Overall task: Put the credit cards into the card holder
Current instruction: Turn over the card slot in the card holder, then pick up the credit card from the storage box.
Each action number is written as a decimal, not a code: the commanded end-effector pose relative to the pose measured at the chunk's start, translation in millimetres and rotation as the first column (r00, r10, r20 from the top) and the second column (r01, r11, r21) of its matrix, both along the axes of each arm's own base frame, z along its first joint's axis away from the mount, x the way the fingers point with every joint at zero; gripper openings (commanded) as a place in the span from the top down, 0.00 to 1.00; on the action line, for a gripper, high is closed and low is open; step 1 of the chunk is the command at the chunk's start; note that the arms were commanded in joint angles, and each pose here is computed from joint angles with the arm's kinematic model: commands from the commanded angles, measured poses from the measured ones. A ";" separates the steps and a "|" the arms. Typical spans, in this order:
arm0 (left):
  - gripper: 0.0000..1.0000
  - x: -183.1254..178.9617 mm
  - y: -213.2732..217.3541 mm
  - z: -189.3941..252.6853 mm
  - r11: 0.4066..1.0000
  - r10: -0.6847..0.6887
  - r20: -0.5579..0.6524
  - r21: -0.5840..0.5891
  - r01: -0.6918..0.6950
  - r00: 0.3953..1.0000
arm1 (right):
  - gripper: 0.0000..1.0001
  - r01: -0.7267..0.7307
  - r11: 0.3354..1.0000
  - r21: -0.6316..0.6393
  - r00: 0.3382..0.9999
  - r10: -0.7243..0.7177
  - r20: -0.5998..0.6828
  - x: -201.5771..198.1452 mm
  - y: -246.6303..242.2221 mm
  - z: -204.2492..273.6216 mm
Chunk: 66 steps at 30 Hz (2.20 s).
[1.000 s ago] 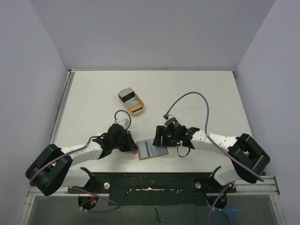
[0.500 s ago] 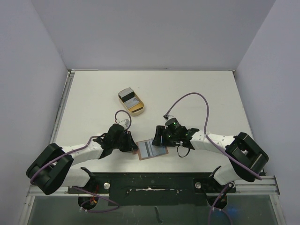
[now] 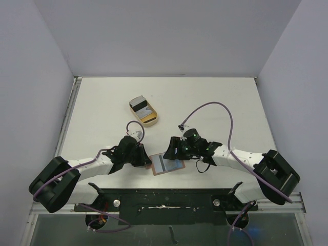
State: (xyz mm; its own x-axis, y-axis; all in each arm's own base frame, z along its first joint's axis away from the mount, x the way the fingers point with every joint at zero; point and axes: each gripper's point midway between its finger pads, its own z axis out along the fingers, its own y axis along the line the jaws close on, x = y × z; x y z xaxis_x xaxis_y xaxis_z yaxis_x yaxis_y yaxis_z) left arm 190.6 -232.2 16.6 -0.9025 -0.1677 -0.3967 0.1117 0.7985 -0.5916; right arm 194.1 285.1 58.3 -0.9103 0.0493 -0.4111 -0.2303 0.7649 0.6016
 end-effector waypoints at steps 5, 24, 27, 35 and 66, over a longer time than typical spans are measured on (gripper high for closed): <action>0.91 15.2 -15.7 22.4 0.999 -0.005 0.075 -0.051 0.008 0.997 | 0.42 -0.069 0.986 0.150 0.996 0.059 0.068 1.5 21.6 31.7; 0.90 23.9 -29.0 38.5 0.993 -0.011 0.109 -0.113 0.023 0.994 | 0.43 -0.169 0.950 0.262 0.986 0.166 0.032 -9.6 46.3 28.7; 0.85 25.9 -26.7 41.9 0.994 0.005 0.116 -0.108 0.008 0.993 | 0.43 -0.179 0.948 0.262 0.984 0.176 0.032 -10.6 46.6 26.7; 0.73 39.7 -11.7 60.0 0.997 0.073 0.176 -0.050 -0.065 0.982 | 0.49 -0.129 0.988 0.082 0.992 0.129 0.006 -1.9 29.0 -5.2; 0.54 272.8 75.6 166.7 0.832 -0.246 0.503 0.548 -0.085 0.829 | 0.53 -0.069 0.997 -0.035 0.966 0.075 0.247 17.9 -0.8 59.3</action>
State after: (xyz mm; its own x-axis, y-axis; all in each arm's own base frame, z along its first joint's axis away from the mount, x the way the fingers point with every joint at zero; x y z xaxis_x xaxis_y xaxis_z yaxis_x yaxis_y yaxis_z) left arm 434.5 -158.7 162.5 -0.5990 0.1422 -0.7880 0.2670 0.9632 -0.0292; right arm 196.7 284.8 93.4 -0.8283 -0.0651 -0.5565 -0.4037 0.7581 0.5122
